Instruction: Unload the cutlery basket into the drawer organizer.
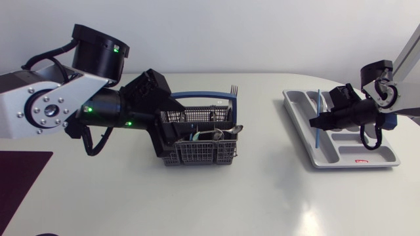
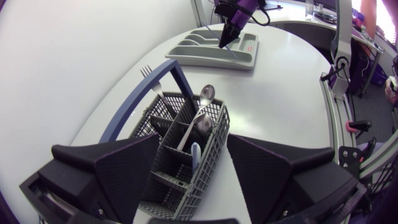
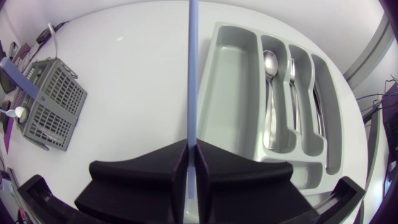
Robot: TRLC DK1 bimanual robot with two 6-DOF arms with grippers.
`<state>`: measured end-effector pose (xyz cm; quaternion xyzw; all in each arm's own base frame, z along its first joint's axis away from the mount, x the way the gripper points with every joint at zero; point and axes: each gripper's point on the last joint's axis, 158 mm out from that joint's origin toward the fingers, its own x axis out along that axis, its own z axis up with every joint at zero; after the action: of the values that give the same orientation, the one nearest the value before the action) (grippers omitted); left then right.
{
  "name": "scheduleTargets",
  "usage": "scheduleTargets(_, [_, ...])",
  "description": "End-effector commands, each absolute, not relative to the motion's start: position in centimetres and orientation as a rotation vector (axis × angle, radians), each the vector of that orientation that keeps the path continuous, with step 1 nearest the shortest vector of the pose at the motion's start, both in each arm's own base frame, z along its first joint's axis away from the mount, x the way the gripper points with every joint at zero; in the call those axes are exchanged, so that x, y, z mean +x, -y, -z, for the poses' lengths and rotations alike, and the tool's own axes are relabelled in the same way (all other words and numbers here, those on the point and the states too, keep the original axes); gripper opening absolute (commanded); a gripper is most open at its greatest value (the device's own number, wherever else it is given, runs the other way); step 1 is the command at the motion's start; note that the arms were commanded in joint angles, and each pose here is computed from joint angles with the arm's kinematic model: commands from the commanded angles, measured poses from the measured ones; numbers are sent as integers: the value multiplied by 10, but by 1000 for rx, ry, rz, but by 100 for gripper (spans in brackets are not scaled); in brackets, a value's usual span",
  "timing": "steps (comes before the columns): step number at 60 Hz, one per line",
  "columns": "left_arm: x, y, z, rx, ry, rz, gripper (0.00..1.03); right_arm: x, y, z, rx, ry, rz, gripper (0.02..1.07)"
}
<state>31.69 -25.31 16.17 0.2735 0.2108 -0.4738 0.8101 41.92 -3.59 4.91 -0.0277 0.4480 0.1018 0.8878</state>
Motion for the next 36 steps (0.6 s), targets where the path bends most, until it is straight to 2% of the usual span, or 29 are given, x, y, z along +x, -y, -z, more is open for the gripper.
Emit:
scheduleTargets(1, [312, 253, -141, 632, -476, 1038, 77, 430, 50, -43, -52, -937, -175, 8])
scheduleTargets(16, [306, 255, -117, 699, -497, 1066, 77, 439, 67, -4, -33, -1029, -108, 9])
scheduleTargets(24, [303, 260, -111, 733, -484, 1070, 77, 443, 70, 5, -29, -1047, -92, 11])
scheduleTargets(26, [303, 260, -110, 735, -480, 1066, 77, 443, 71, 6, -31, -1048, -87, 15])
scheduleTargets(32, [309, 258, -111, 741, -460, 1042, 77, 442, 71, 5, -37, -1043, -81, 45])
scheduleTargets(36, [312, 256, -112, 741, -454, 1029, 77, 441, 70, 1, -43, -1028, -79, 57])
